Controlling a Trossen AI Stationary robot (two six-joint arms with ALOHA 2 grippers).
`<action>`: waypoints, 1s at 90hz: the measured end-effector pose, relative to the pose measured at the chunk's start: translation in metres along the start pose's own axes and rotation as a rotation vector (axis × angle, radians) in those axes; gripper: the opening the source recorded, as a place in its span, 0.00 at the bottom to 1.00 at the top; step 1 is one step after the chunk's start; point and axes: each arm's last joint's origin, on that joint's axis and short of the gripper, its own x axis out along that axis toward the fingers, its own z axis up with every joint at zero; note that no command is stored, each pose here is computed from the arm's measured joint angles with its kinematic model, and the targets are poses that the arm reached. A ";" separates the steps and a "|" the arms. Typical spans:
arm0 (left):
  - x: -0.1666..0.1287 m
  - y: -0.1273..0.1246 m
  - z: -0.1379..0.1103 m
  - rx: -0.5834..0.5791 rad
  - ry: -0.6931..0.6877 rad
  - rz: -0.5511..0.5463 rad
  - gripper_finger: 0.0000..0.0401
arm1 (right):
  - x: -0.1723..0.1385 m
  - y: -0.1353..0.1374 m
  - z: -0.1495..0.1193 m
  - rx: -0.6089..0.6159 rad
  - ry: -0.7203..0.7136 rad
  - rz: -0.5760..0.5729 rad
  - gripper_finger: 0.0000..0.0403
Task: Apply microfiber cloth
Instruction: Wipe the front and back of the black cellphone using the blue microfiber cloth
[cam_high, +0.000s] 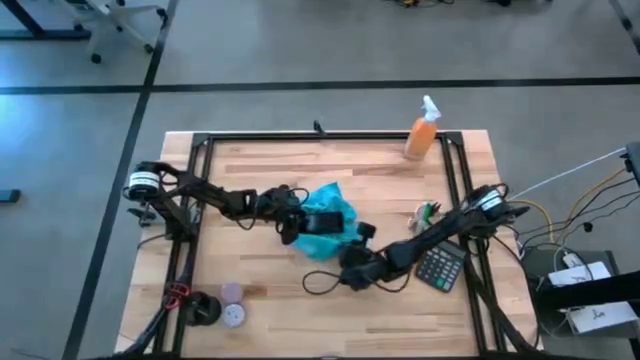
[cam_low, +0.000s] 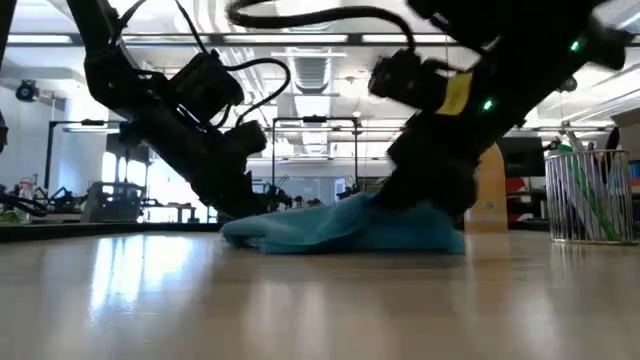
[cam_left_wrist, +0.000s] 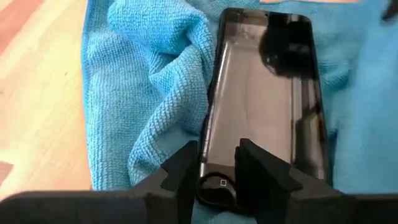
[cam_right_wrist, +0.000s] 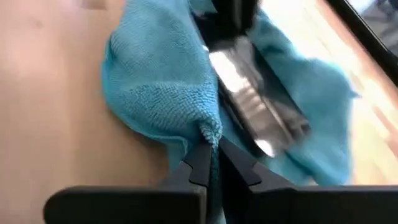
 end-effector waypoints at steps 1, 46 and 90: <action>0.000 0.000 0.000 0.001 0.002 0.001 0.26 | -0.001 -0.001 0.000 -0.004 0.008 0.003 0.00; -0.026 -0.001 0.021 0.080 -0.104 0.004 0.25 | 0.005 -0.055 0.035 0.005 0.165 0.384 0.62; -0.028 -0.003 0.006 0.093 -0.108 -0.054 0.48 | 0.056 -0.123 0.046 -0.100 0.162 0.458 0.84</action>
